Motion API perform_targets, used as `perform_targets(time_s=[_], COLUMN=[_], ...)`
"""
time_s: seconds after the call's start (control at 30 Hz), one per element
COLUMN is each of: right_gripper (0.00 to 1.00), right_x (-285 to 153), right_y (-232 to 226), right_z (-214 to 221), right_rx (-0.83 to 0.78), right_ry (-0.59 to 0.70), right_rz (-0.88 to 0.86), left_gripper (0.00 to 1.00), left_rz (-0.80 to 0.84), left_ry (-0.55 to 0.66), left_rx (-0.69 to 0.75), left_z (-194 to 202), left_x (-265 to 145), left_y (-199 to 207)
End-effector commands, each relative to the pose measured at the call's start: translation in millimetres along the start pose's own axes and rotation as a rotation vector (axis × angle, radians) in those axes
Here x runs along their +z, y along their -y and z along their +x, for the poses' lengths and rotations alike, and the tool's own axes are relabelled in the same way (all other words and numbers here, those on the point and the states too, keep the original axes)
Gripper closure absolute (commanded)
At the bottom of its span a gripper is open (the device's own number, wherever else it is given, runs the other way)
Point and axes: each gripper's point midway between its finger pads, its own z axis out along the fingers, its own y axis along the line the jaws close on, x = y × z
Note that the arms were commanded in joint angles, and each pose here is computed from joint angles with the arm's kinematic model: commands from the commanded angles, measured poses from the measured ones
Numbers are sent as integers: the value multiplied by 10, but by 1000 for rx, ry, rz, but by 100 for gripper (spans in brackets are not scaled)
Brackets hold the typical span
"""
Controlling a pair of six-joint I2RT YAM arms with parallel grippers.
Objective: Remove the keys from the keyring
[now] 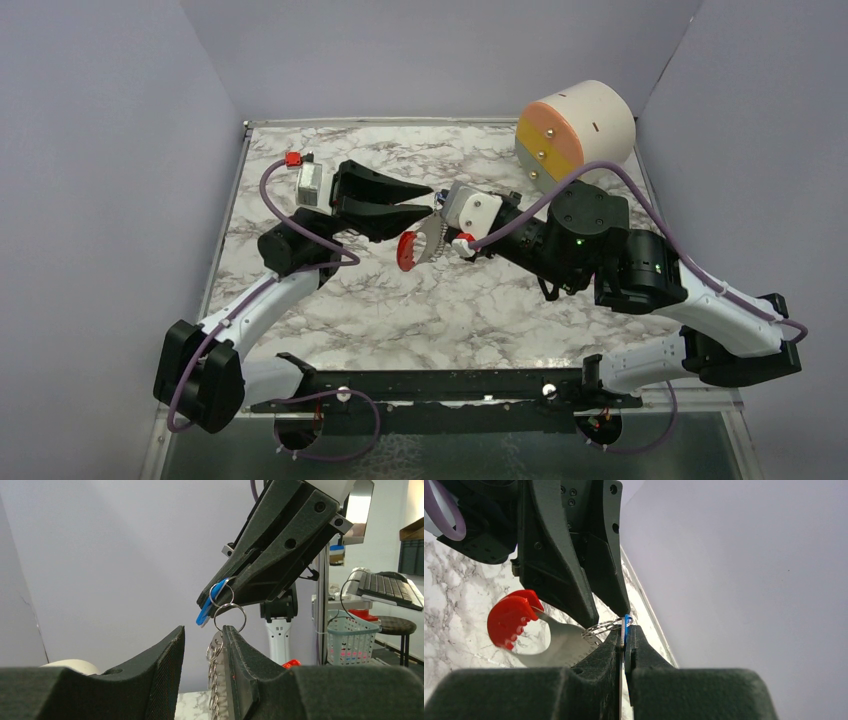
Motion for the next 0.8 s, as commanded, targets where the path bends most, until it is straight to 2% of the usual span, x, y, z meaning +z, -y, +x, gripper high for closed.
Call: perform_targets(time_s=[0.0,0.77], right_gripper=[99,99], right_x=[-70,-3], right_y=[139,38], right_z=[-116,-95], right_rx=[38,36], right_ry=[47,39], right_rz=[50,21], left_gripper=[64,64], left_rz=[65,103], left_ry=[54,106], left_rx=[91,35], left_z=[-177,-240], left_x=[32,50], left_y=[180,212])
